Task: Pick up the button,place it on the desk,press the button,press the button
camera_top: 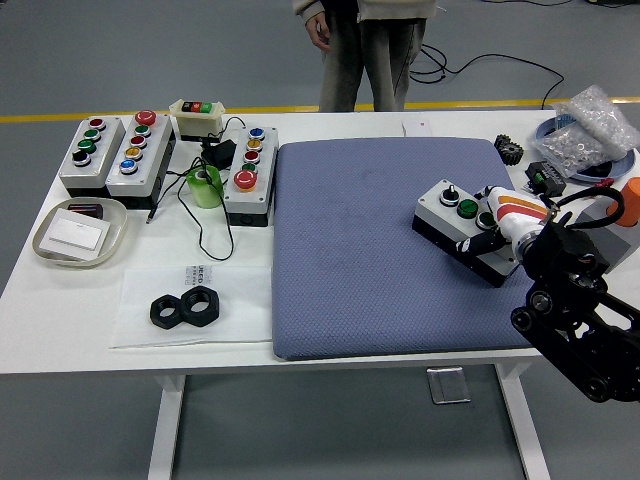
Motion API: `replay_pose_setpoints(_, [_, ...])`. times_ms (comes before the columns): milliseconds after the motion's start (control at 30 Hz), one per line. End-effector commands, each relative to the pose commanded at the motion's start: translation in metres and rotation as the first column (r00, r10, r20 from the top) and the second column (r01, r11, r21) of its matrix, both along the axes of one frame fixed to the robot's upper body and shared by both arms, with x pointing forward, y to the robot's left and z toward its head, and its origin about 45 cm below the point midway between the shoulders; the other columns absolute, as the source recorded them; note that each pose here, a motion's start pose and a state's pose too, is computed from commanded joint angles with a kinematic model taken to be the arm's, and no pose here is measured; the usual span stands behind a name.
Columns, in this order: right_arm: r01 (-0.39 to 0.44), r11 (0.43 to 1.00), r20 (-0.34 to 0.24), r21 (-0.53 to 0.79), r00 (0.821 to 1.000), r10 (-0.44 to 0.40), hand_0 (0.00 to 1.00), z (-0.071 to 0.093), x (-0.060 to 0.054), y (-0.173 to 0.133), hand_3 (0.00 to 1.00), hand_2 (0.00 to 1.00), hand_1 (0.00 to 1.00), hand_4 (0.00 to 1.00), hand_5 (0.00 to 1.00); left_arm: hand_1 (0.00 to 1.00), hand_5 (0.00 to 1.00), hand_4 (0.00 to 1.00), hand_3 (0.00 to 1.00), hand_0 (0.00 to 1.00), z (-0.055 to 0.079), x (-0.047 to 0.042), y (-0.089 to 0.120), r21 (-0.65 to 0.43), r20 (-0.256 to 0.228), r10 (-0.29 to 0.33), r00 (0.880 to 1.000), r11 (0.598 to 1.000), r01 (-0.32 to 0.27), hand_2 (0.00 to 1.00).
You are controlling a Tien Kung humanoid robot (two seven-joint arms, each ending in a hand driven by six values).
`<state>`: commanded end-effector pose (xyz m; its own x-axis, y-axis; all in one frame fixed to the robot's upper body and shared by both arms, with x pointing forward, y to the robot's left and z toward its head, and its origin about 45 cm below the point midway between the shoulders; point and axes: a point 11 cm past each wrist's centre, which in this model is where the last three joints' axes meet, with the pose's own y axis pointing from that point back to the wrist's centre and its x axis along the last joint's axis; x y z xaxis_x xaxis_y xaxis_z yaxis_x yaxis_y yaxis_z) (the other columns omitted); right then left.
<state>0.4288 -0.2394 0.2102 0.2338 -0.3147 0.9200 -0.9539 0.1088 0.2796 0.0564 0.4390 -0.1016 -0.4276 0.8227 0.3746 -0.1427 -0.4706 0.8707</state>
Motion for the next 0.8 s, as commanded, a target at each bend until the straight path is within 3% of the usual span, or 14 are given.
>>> replay_pose_setpoints(33, [-0.002,1.000,0.001,0.000,1.000,0.002,0.466,0.000,0.000,0.000,0.652,0.501,0.423,0.828,0.140,0.826,0.998,0.642,0.827,0.719,0.000,-0.0001,0.000,0.000,0.000,0.000,1.000,1.000,0.000,0.877])
replay_pose_setpoints(233, [-0.054,0.999,0.026,0.002,0.998,0.054,0.470,0.008,-0.001,0.001,0.646,0.496,0.419,0.806,0.117,0.826,0.998,0.642,0.827,0.720,0.000,-0.0003,0.000,0.000,0.000,0.001,1.000,1.000,-0.001,0.877])
replay_pose_setpoints(400, [-0.212,0.976,0.049,0.040,0.976,0.210,0.470,0.023,0.000,0.001,0.646,0.496,0.419,0.806,0.117,0.826,0.998,0.642,0.827,0.720,0.000,0.0015,0.000,0.000,0.005,0.003,1.000,1.000,-0.003,0.877])
replay_pose_setpoints(533, [-0.338,0.940,0.071,0.044,0.940,0.334,0.484,0.035,-0.003,0.000,0.642,0.497,0.426,0.797,0.114,0.826,0.998,0.642,0.827,0.721,0.000,0.0023,0.000,0.000,0.007,0.005,1.000,1.000,-0.005,0.877])
replay_pose_setpoints(800, [-0.540,0.841,0.118,0.032,0.838,0.533,0.458,0.051,-0.010,-0.003,0.632,0.481,0.420,0.788,0.092,0.826,0.998,0.642,0.827,0.723,0.000,0.0018,0.000,-0.001,0.006,0.007,1.000,1.000,-0.007,0.878])
